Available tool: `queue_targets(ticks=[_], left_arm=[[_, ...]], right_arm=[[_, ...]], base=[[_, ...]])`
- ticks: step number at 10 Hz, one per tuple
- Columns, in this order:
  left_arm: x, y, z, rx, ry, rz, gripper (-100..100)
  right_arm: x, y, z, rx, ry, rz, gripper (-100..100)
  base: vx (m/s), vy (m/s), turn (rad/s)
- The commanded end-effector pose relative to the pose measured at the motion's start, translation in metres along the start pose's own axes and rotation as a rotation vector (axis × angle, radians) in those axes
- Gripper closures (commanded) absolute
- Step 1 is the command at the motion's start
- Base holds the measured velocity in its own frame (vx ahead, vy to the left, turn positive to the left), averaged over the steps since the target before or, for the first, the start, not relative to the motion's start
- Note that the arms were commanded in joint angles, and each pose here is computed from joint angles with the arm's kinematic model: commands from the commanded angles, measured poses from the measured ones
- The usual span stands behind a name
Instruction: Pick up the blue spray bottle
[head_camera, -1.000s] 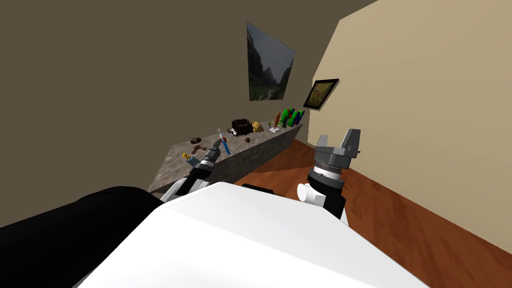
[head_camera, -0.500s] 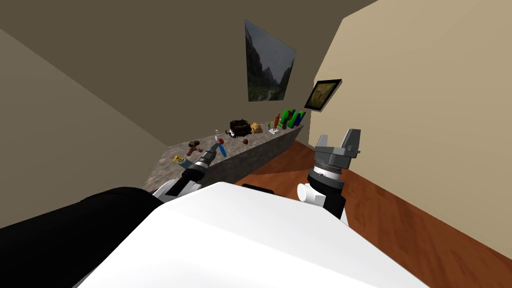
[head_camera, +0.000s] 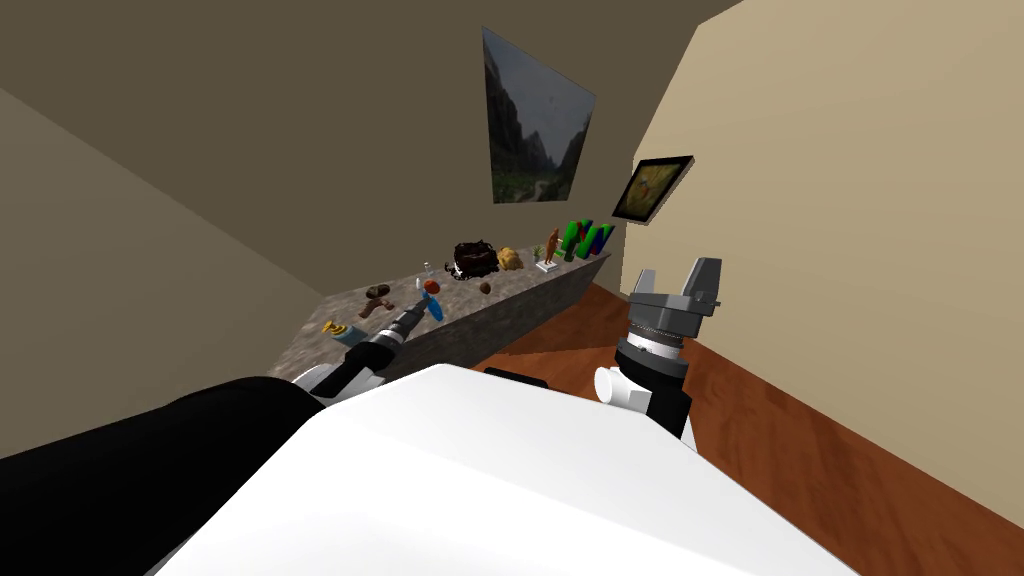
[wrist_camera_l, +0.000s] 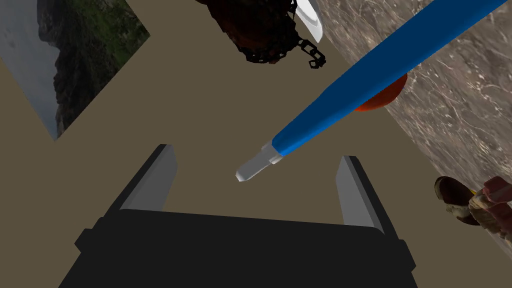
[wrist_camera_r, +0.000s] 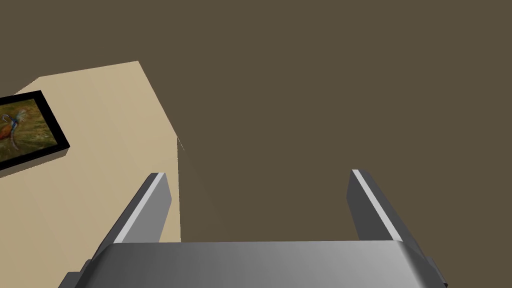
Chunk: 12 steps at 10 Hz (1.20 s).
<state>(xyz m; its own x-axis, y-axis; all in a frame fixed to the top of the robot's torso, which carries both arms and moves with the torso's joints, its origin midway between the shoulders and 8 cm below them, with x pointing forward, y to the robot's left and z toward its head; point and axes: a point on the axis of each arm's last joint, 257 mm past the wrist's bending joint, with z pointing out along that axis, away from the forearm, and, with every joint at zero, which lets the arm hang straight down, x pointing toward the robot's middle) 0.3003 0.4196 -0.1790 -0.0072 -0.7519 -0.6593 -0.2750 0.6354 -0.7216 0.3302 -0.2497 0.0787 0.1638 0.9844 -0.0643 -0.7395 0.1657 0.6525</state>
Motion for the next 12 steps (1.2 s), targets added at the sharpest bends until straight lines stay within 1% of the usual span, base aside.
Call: queue_targets(ticks=[1,2,4,7,8,10,12], left_arm=[[-0.004,0.016,-0.003,-0.055,0.016,0.047,-100],[-0.004,0.016,-0.003,-0.055,0.016,0.047,-100],[-0.012,0.043,-0.011,-0.145,0.043,0.128,-100],[-0.027,0.081,-0.024,-0.268,0.08,0.245,-100],[-0.027,0.082,-0.024,-0.273,0.082,0.247,-100],[-0.039,0.103,-0.033,-0.35,0.105,0.322,-100],[-0.051,0.121,-0.042,-0.42,0.127,0.392,-100]], right_arm=[[0.0,0.0,0.0,0.0,0.0,0.0,0],[0.0,0.0,0.0,0.0,0.0,0.0,0],[0.0,0.0,0.0,0.0,0.0,0.0,0],[0.0,0.0,0.0,0.0,0.0,0.0,0],[0.0,0.0,0.0,0.0,0.0,0.0,0],[0.0,0.0,0.0,0.0,0.0,0.0,0],[0.0,0.0,0.0,0.0,0.0,0.0,0]], base=[[0.064,-0.061,0.019],[0.047,-0.049,0.023],[0.092,-0.057,0.035],[0.136,-0.087,0.046],[0.083,-0.049,0.015],[0.09,-0.048,0.032],[0.102,-0.094,0.04]])
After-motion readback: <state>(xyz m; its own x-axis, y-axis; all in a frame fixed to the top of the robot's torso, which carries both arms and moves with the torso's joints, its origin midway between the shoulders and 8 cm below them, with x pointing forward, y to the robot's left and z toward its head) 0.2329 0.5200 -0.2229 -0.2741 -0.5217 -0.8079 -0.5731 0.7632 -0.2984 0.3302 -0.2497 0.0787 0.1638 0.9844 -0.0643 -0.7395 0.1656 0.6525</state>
